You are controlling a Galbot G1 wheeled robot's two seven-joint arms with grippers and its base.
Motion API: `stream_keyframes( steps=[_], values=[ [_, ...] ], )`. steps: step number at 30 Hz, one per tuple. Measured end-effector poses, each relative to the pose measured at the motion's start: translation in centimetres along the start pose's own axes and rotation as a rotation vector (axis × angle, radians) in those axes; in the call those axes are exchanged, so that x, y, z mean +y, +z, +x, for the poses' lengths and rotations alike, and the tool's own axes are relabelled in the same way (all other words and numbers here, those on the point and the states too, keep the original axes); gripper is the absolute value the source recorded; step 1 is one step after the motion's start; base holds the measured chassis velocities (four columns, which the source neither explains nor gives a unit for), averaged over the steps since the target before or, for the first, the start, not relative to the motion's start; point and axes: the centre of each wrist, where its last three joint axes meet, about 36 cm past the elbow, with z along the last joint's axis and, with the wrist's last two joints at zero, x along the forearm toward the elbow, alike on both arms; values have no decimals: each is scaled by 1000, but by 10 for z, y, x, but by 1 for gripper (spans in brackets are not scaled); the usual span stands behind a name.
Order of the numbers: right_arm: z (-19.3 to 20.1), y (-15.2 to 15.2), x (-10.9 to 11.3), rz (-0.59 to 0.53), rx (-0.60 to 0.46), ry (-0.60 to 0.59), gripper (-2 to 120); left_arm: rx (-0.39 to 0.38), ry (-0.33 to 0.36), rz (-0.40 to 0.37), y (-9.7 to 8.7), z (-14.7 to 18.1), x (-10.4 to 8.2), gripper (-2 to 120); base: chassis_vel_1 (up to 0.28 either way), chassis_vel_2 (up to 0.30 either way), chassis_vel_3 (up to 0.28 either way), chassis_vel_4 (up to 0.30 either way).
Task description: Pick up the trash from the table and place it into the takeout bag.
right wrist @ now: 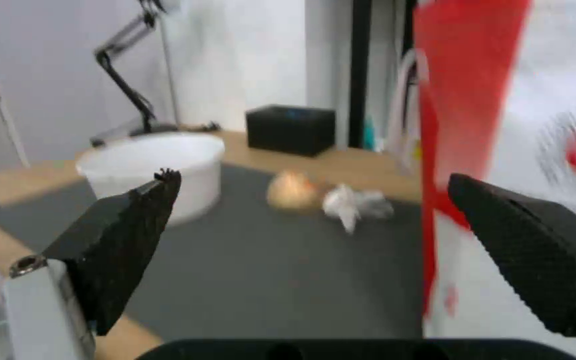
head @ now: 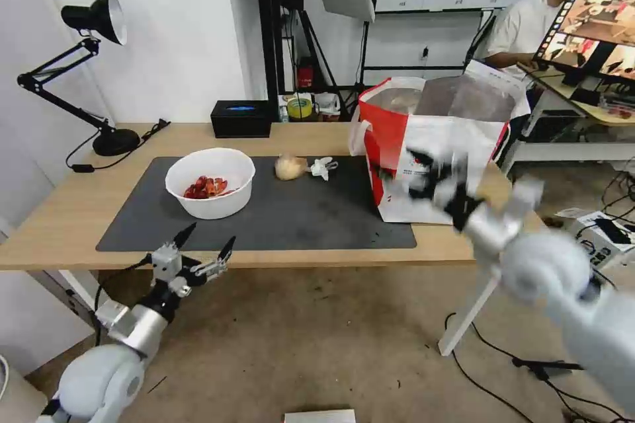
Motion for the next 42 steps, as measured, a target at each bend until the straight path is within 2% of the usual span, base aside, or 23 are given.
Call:
stream_keyframes(
  steps=[1,3,4,7,15,19,22,23,25,26,28,29,32,33,36,37,39,40,42],
  values=[
    [0,0,0,0,0,0,100,0,0,0,0,0,0,100,0,0,0,0],
    [26,33,13,49,-7,46,100,13,-11,-5,10,6,-2,100,0,0,0,0],
    [26,33,13,49,-7,46,100,13,-11,-5,10,6,-2,100,0,0,0,0],
    [57,72,29,50,13,100,100,31,-24,-3,23,11,-5,100,0,0,0,0],
    [63,80,38,17,42,101,100,37,-27,0,26,11,-5,100,0,0,0,0],
    [48,85,44,-15,70,86,100,31,-32,8,26,10,-7,100,0,0,0,0],
    [10,85,41,-19,88,76,100,19,-31,5,21,9,-6,100,0,0,0,0],
    [10,85,41,-19,88,76,100,19,-31,5,21,9,-6,100,0,0,0,0],
    [-25,80,35,-4,90,55,100,9,-33,-1,16,6,-5,100,0,0,0,0],
    [-25,80,35,-4,90,55,100,9,-33,-1,16,6,-5,100,0,0,0,0],
    [-71,76,32,23,97,22,100,5,-43,-4,10,4,-3,100,0,0,0,0],
    [-71,76,32,23,97,22,100,5,-43,-4,10,4,-3,100,0,0,0,0],
    [-136,61,27,43,113,6,100,1,-56,-7,7,4,-1,100,0,0,0,0],
    [-136,61,27,43,113,6,100,1,-56,-7,7,4,-1,100,0,0,0,0],
    [-205,49,32,34,171,52,100,3,-73,-6,7,7,0,100,0,0,0,0],
    [-205,49,32,34,171,52,100,3,-73,-6,7,7,0,100,0,0,0,0],
    [-243,41,40,24,234,94,100,3,-80,-4,8,9,0,100,0,0,0,0],
    [-243,41,40,24,234,94,100,3,-80,-4,8,9,0,100,0,0,0,0],
    [-282,30,42,25,291,170,100,1,-86,-1,8,10,0,100,0,0,0,0]
  ],
)
